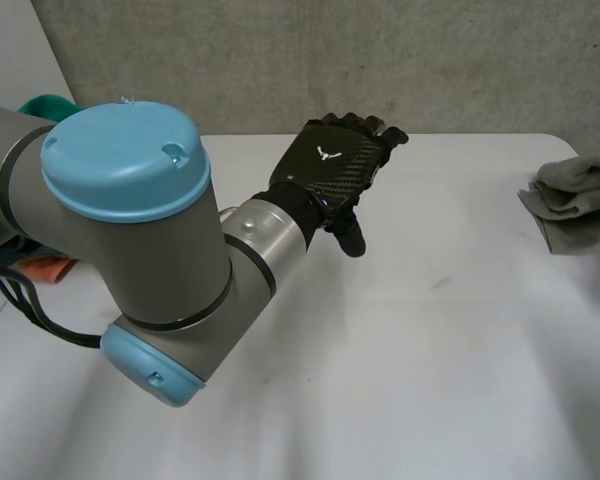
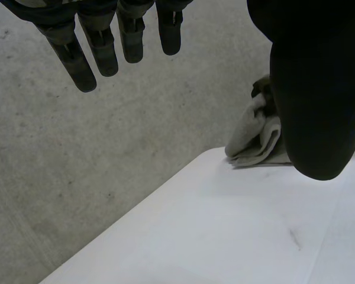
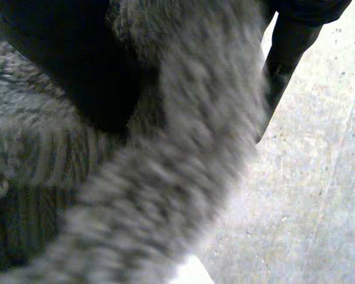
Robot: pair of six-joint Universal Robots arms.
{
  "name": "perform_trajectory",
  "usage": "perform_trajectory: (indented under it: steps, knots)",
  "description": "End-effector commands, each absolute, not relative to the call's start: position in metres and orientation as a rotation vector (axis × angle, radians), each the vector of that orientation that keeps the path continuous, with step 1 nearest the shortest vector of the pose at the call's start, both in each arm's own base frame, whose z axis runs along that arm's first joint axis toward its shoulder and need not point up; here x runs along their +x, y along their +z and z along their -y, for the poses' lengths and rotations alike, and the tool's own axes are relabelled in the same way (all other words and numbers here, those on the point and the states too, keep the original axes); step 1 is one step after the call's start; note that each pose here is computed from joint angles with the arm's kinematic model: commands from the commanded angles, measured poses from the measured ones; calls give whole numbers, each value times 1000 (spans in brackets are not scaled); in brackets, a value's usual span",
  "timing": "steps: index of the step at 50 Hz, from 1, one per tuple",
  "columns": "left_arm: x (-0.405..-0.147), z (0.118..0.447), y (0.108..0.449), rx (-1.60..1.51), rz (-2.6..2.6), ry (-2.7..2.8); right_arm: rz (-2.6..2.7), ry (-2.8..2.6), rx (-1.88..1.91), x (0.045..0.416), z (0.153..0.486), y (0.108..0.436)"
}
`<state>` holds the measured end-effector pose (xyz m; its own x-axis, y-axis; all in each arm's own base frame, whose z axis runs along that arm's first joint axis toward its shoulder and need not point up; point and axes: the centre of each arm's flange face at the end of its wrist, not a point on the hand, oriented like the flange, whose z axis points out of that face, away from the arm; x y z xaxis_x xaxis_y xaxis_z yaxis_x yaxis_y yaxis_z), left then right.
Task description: Fold the laundry.
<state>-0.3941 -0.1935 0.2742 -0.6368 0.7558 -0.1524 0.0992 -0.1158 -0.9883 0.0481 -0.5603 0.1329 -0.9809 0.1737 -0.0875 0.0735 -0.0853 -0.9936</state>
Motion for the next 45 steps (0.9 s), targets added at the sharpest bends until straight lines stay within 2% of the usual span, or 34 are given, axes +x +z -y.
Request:
perform_trajectory:
  steps: [1,7,14,19,23,26,28,31,33,34,37,39,40,45]
  knots:
    - [-398,184,275,-951,1664,1783,2213,2074,-157,50,549,119]
    - [-400,175,275,-948,1650,1745,2236,1884,-4,40,531,126]
    - [-401,165,283,-959,1612,1740,2138,1758,71,19,505,169]
    - [-399,163,292,-947,1590,1757,1883,1836,183,24,496,228]
    - [-395,161,307,-921,1558,1785,1714,1915,233,30,485,260]
    - [-390,160,319,-895,1537,1823,1646,1989,273,42,477,269]
    - [-386,162,326,-878,1527,1848,1602,2092,371,72,464,271]
    - [-371,180,338,-823,1552,1928,1541,2256,601,126,435,269]
    - [-349,207,347,-742,1605,2023,1522,2316,731,147,417,263]
    - [-340,218,349,-713,1628,2057,1514,2367,865,166,398,256]
    - [-303,265,352,-619,1723,2184,1509,2411,1035,186,370,248]
    - [-282,289,350,-588,1785,2247,1518,2438,1184,201,339,244]
    - [-261,311,342,-577,1862,2295,1535,2440,1234,206,330,241]
    - [-206,378,299,-655,2122,2410,1766,2337,1384,217,287,219]
